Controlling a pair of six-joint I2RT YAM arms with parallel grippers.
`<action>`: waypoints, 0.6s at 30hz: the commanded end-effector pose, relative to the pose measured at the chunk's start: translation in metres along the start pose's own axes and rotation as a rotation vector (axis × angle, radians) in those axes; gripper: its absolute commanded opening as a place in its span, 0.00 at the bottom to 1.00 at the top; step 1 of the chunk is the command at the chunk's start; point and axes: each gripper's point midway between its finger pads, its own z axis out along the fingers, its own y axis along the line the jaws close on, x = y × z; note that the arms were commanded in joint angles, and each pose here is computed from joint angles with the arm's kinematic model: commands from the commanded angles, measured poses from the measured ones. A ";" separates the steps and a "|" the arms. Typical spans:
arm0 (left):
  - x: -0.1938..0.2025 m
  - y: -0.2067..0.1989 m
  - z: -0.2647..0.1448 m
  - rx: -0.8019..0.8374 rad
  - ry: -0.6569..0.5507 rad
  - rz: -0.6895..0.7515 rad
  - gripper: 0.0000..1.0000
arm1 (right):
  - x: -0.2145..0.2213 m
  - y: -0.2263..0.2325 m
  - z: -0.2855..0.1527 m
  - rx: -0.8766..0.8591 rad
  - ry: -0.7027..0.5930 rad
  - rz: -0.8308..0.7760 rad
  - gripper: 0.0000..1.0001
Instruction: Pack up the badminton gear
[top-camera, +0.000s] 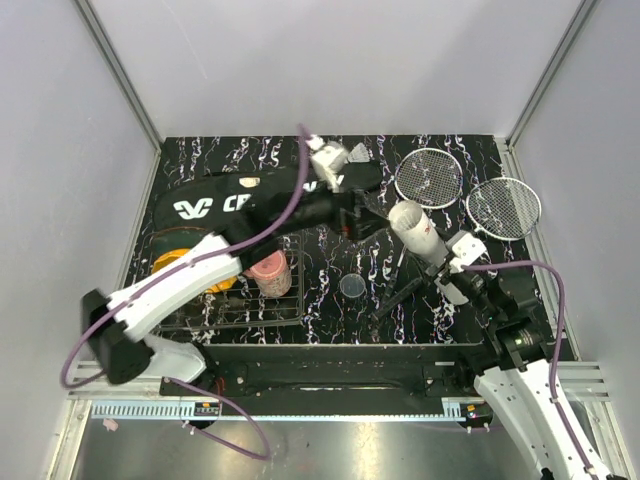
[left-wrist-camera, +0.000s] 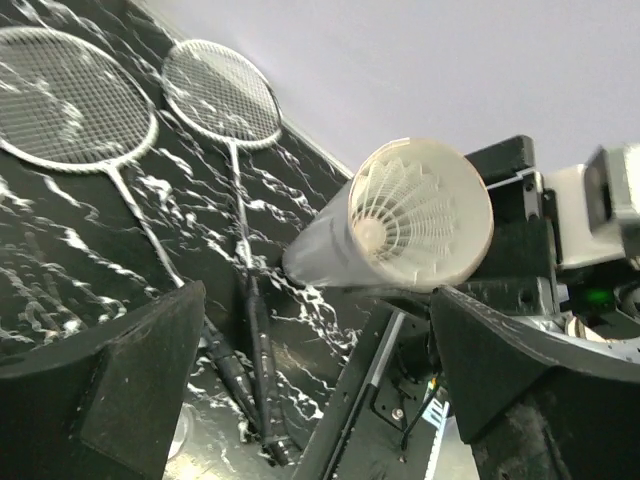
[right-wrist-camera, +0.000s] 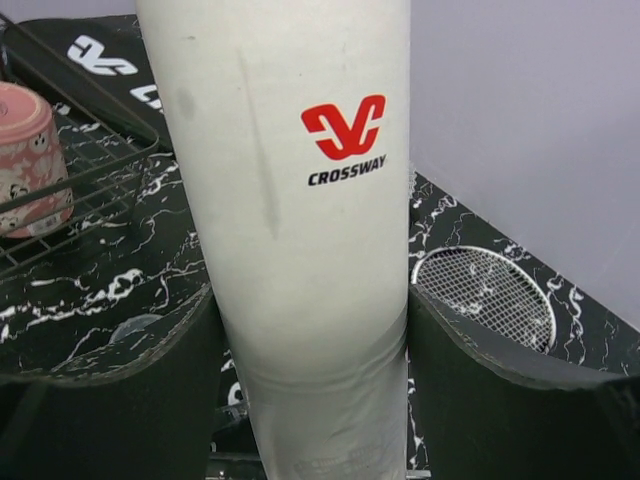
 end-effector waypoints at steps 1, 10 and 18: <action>-0.064 -0.017 -0.079 0.037 -0.306 0.110 0.99 | -0.054 -0.029 0.004 0.108 -0.099 0.057 0.08; -0.034 -0.008 -0.091 0.132 -0.443 0.106 0.99 | -0.153 -0.055 0.026 0.107 -0.162 0.461 0.03; -0.026 -0.034 -0.035 0.218 -0.370 0.168 0.99 | -0.200 -0.042 0.054 -0.064 -0.271 0.939 0.07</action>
